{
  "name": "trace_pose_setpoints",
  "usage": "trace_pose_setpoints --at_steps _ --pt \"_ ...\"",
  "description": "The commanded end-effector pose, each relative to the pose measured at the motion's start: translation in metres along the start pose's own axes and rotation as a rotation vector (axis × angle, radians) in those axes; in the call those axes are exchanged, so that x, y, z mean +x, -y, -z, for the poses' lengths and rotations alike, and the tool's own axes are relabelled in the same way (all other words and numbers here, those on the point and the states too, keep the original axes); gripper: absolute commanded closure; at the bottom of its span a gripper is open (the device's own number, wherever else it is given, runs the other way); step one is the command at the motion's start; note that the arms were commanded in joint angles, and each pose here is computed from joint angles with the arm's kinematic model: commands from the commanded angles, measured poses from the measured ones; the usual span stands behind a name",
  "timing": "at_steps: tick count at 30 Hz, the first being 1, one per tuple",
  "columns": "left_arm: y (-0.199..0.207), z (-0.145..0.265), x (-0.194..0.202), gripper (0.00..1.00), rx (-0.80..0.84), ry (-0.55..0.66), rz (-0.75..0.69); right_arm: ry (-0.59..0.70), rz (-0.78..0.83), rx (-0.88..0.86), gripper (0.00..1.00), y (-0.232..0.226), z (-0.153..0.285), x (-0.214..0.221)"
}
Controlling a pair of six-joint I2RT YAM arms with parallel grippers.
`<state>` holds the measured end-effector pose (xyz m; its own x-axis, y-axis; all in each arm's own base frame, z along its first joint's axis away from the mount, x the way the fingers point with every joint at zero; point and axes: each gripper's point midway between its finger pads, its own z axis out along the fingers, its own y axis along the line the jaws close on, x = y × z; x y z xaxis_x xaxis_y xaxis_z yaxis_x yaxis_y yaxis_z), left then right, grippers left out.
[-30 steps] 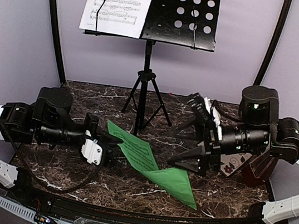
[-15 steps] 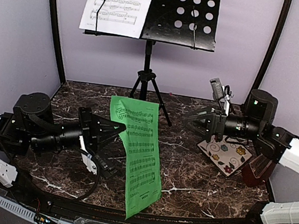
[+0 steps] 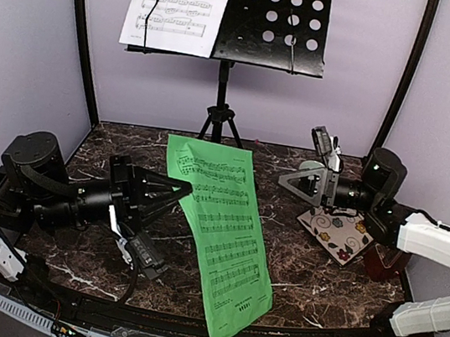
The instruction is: Set up the instrument practice props
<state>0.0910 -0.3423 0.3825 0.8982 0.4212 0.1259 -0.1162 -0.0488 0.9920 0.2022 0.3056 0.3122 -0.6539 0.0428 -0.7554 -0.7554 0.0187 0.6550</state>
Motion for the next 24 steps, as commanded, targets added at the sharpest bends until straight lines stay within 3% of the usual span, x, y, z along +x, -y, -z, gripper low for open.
trace_pose_setpoints --at_steps 1,12,17,24 --pt "-0.029 0.004 -0.001 1.00 -0.085 0.001 0.007 0.005 -0.010 -0.101 0.08 -0.012 -0.006 -0.001" --pt "-0.041 0.009 -0.003 1.00 -0.131 0.015 0.030 -0.070 -0.064 -0.248 0.16 -0.033 -0.033 0.018" --pt "-0.041 0.010 -0.003 1.00 -0.134 0.014 0.027 -0.054 -0.103 -0.384 0.28 -0.054 -0.032 0.014" --pt "-0.036 0.011 -0.002 1.00 -0.119 0.008 0.026 -0.060 -0.076 -0.399 0.51 -0.063 -0.031 0.011"
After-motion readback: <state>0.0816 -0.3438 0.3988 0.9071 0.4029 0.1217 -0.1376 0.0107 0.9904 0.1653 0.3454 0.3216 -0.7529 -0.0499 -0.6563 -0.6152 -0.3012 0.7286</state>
